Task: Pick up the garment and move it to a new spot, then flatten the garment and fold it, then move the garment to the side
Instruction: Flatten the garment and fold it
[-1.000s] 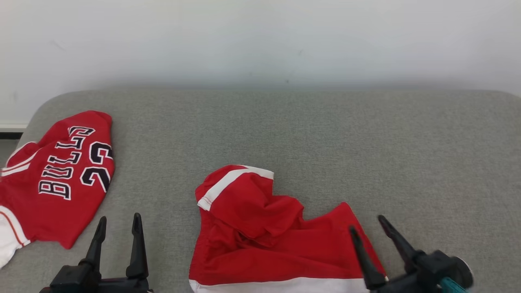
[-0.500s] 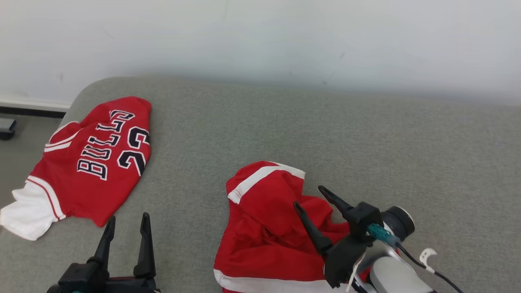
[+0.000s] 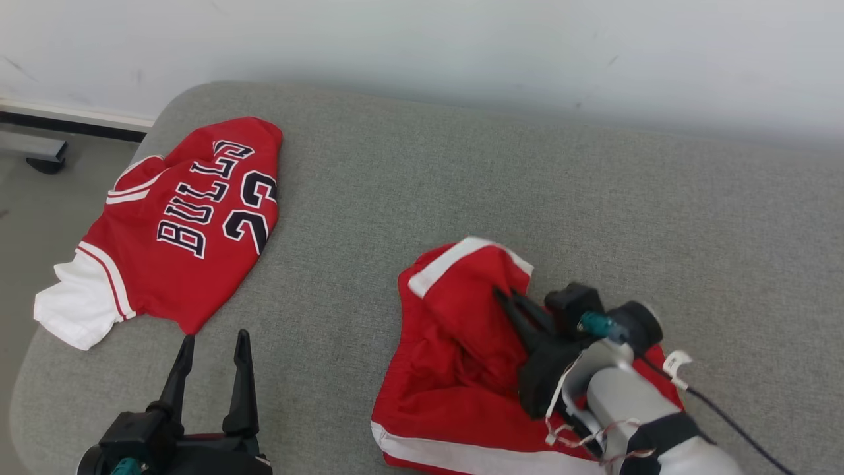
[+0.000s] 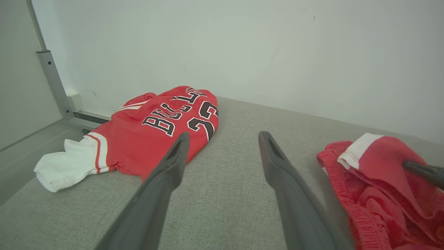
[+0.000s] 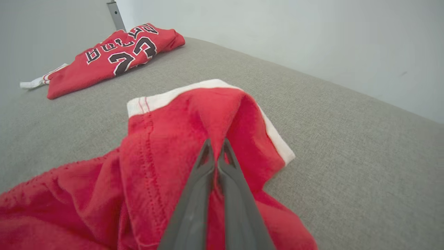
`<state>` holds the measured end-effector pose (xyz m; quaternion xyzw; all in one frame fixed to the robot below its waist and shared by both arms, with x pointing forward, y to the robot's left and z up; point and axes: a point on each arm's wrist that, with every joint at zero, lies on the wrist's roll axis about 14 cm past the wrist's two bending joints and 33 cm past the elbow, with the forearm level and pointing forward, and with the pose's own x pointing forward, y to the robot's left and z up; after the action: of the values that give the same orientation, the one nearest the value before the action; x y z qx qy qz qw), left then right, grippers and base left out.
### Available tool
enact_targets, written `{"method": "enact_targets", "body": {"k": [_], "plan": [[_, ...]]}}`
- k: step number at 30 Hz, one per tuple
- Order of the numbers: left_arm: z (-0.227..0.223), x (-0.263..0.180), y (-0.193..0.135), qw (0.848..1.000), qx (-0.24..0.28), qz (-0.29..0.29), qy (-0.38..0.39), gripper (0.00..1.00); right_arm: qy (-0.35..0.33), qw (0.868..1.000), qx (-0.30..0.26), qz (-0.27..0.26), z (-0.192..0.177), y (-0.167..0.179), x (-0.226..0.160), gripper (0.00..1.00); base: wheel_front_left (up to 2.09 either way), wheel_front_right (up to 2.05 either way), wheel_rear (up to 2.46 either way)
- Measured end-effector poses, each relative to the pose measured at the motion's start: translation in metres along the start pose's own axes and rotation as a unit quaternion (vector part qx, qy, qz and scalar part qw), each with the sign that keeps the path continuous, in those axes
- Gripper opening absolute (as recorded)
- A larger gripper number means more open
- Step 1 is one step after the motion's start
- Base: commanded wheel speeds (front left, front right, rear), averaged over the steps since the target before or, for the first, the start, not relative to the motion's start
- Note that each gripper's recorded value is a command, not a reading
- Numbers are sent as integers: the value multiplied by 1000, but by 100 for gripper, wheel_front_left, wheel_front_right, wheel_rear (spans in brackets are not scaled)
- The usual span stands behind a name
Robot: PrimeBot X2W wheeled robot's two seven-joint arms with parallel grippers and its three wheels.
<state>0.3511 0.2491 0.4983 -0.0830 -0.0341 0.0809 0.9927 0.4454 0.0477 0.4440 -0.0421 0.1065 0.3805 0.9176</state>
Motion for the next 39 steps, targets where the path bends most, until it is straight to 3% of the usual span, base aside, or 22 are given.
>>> {"method": "enact_targets", "body": {"k": [12,19,20,21,28,39], "plan": [[-4,10,-16,1000,-4,-22,4,100,-74,989,16,-130,58,-118,-20,0,0,0,0],[-5,13,-19,1000,-3,-27,5,100,-69,981,20,-180,62,-162,-30,0,0,0,0],[-5,13,-19,1000,-3,-26,5,100,-61,981,22,-185,58,-165,-31,39,0,0,0],[-5,13,-18,1000,-3,-25,6,100,-52,980,22,-190,52,-168,-32,100,0,0,0],[-6,14,-19,1000,-5,-27,6,100,-54,975,17,-213,55,-183,-44,100,0,0,0],[-6,16,-34,999,-3,-52,4,100,-139,961,-1,-238,80,-177,-100,100,0,0,0]]}}
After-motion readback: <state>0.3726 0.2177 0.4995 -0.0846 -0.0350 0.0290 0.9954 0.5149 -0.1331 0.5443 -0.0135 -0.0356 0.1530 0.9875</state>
